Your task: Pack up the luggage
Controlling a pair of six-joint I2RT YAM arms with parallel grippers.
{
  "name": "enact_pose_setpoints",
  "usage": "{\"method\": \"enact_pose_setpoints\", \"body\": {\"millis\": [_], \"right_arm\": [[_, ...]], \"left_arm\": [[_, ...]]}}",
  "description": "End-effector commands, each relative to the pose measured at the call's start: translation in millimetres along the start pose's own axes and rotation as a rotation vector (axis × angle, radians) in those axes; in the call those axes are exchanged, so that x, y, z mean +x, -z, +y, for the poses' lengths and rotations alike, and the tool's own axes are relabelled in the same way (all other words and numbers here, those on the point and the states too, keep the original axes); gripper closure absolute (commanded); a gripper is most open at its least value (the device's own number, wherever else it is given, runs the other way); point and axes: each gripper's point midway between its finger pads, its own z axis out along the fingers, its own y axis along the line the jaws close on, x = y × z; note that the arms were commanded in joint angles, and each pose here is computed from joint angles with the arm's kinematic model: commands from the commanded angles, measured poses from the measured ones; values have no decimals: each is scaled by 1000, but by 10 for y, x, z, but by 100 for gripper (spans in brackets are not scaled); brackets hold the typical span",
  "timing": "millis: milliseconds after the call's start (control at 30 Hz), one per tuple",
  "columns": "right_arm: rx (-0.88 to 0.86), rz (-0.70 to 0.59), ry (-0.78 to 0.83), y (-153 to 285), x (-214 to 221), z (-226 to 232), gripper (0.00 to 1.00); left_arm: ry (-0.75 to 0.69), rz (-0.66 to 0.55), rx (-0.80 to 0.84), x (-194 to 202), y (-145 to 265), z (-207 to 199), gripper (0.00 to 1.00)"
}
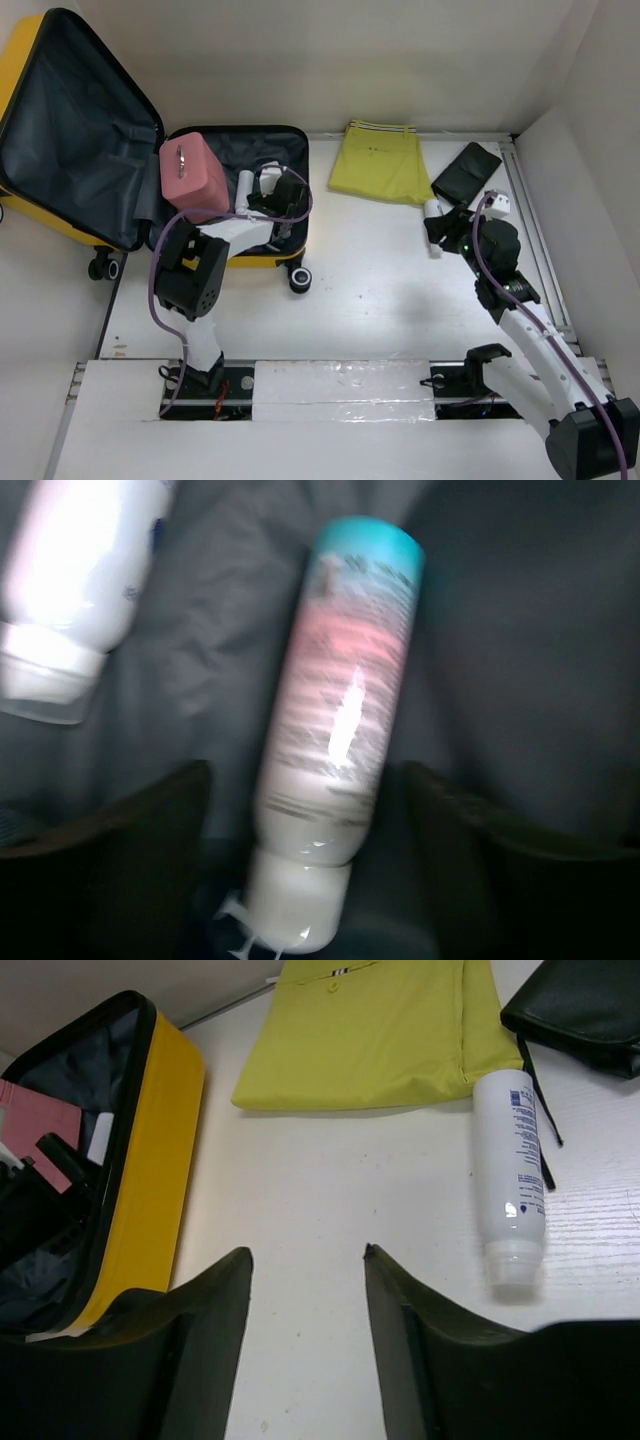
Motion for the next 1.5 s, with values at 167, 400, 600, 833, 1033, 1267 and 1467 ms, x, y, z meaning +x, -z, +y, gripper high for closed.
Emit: {"method": "enact_pose_setpoints", "body": {"millis": [167, 400, 600, 833, 1033, 1267, 1467], "right_arm": [[39, -14, 22, -153, -15, -66, 39], [231, 44, -52, -403, 202, -557, 29], [277, -46, -116, -278, -124, -731, 40], [262, -385, -130, 515, -1042, -443, 89], [159, -180, -33, 251, -945, -176, 82], [45, -127, -4, 233, -776, -26, 74], [-5, -149, 4, 350, -811, 82, 62]], "left_arm": [[151, -181, 164, -784, 580, -441, 14], [29, -307, 283, -741, 1406, -1094, 12], [-118, -159, 555, 18, 1831, -2132, 14], [-169, -11, 666, 751, 1788, -3031, 15], [-165, -14, 646, 1041, 1597, -3677, 10], [-131, -69, 616, 1181, 1284, -3930, 10], [-177, -84, 565, 1449, 984, -3905, 29]]}}
